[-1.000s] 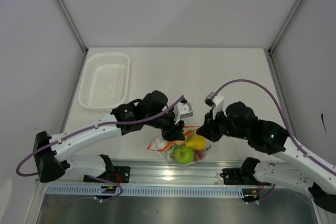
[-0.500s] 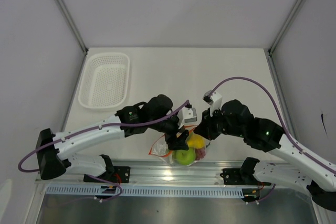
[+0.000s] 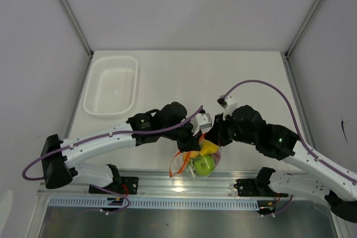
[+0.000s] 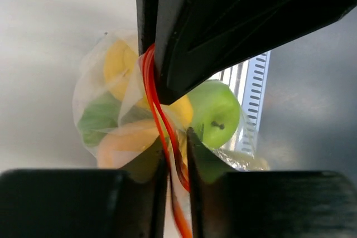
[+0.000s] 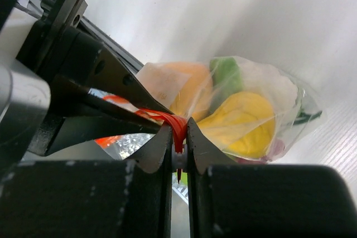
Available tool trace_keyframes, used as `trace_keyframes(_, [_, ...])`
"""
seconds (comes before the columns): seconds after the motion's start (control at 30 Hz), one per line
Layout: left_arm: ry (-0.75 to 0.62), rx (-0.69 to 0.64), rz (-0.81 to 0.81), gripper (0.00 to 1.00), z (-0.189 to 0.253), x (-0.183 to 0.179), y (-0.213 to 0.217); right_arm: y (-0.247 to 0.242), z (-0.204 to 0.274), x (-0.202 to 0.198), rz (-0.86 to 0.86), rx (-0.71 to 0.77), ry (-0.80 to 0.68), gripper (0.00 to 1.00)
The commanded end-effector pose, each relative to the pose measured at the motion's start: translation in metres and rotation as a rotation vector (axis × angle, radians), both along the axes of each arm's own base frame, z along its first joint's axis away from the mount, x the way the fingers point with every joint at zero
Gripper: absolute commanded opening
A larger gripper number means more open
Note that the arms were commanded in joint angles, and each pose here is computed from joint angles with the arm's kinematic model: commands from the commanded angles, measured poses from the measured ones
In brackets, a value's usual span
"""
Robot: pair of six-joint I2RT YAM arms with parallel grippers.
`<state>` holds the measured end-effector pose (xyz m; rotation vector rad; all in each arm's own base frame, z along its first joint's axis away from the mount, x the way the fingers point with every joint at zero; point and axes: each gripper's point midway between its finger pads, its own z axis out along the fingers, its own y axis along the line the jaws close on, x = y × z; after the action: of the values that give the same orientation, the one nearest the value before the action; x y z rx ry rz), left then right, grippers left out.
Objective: Place the food in the zip-top bag and seal the zipper
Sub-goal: Zip the zipper food storage bag at the center of the board.
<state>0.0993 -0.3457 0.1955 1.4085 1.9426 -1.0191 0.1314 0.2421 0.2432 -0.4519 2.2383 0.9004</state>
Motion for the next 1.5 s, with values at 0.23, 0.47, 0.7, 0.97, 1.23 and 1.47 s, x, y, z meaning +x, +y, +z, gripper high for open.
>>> trace_keyframes(0.23, [0.026, -0.009, -0.017, 0.01, 0.007, -0.007, -0.009, 0.009, 0.046, 0.017, -0.037, 0.116, -0.103, 0.01])
trace_keyframes(0.47, [0.05, -0.019, -0.036, 0.01, 0.007, -0.012, -0.01, 0.011, 0.047, 0.016, -0.023, 0.119, -0.116, 0.05])
trace_keyframes(0.7, [0.124, -0.095, -0.122, 0.0, 0.026, -0.021, -0.006, -0.009, 0.047, 0.015, 0.049, 0.046, -0.25, 0.68])
trace_keyframes(0.97, [0.241, -0.142, -0.182, 0.01, 0.03, -0.026, 0.002, -0.016, 0.034, 0.0, 0.185, 0.079, -0.341, 0.73])
trace_keyframes(1.23, [0.291, -0.118, -0.152, 0.01, 0.022, -0.017, -0.002, -0.017, 0.021, -0.008, 0.204, 0.091, -0.302, 0.67])
trace_keyframes(1.47, [0.356, -0.082, -0.042, 0.0, 0.015, 0.009, 0.0, -0.022, 0.032, -0.012, 0.154, 0.158, -0.283, 0.67])
